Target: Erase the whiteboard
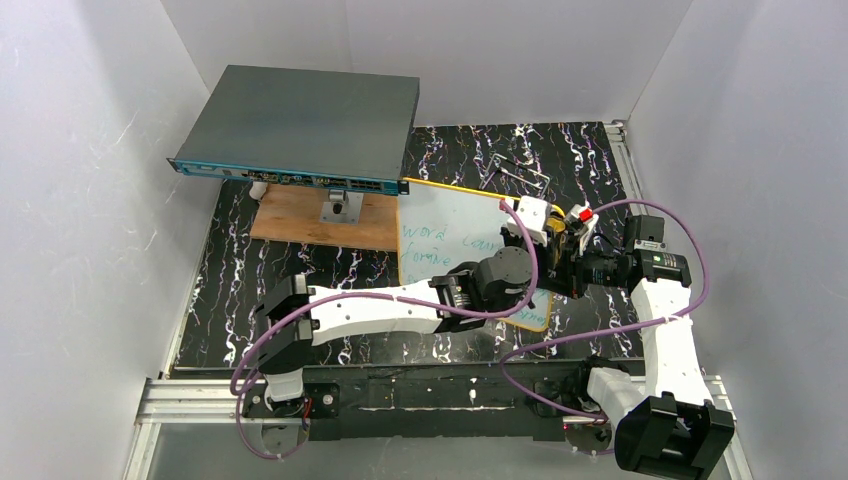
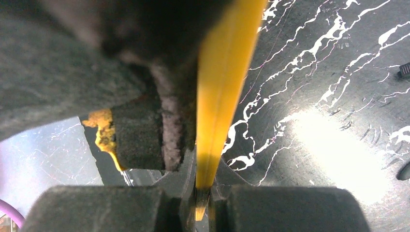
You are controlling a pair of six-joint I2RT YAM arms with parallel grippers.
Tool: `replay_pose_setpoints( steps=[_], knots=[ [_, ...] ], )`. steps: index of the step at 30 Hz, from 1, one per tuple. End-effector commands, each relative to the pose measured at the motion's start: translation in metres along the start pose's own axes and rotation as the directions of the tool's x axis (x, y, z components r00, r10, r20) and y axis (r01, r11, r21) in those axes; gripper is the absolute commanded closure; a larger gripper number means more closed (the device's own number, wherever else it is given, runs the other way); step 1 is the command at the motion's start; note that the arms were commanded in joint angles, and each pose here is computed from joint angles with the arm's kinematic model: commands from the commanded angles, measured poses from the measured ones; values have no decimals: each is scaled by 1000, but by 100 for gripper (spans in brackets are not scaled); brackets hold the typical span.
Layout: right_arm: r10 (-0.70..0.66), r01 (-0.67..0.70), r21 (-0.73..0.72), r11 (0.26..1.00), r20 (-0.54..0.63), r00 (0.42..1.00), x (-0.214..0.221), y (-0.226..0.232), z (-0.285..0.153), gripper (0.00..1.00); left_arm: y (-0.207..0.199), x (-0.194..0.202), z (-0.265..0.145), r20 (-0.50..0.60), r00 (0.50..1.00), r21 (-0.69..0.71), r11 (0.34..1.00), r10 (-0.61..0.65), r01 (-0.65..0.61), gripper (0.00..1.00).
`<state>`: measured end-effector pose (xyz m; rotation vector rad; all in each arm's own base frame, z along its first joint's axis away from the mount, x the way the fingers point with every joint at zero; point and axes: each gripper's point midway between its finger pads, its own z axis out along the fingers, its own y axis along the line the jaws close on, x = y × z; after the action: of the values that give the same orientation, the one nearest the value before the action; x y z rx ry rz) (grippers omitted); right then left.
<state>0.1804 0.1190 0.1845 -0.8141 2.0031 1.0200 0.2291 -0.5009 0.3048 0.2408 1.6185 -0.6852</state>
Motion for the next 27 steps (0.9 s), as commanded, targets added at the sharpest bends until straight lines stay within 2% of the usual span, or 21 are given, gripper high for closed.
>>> replay_pose_setpoints(
  steps=[1, 5, 10, 21, 27],
  knots=[
    [-105, 105, -8, 994, -21, 994, 4, 4, 0, 99, 22, -53, 7, 62, 993, -18, 994, -103, 104, 100],
    [-104, 104, -8, 995, -19, 994, 3, 3, 0, 99, 20, -22, -3, -92, 995, 26, 999, -45, 47, 100],
    [-102, 102, -9, 995, -17, 995, 3, 3, 0, 99, 22, 17, -12, -257, 966, 58, 998, 9, 6, 100],
    [-101, 101, -6, 995, -18, 995, 3, 3, 0, 99, 21, 60, -24, -394, 918, 113, 994, 46, -2, 100],
    [-101, 101, -7, 995, -19, 995, 4, 3, 0, 99, 11, 62, -29, -447, 891, 166, 986, 85, -11, 100]
  ],
)
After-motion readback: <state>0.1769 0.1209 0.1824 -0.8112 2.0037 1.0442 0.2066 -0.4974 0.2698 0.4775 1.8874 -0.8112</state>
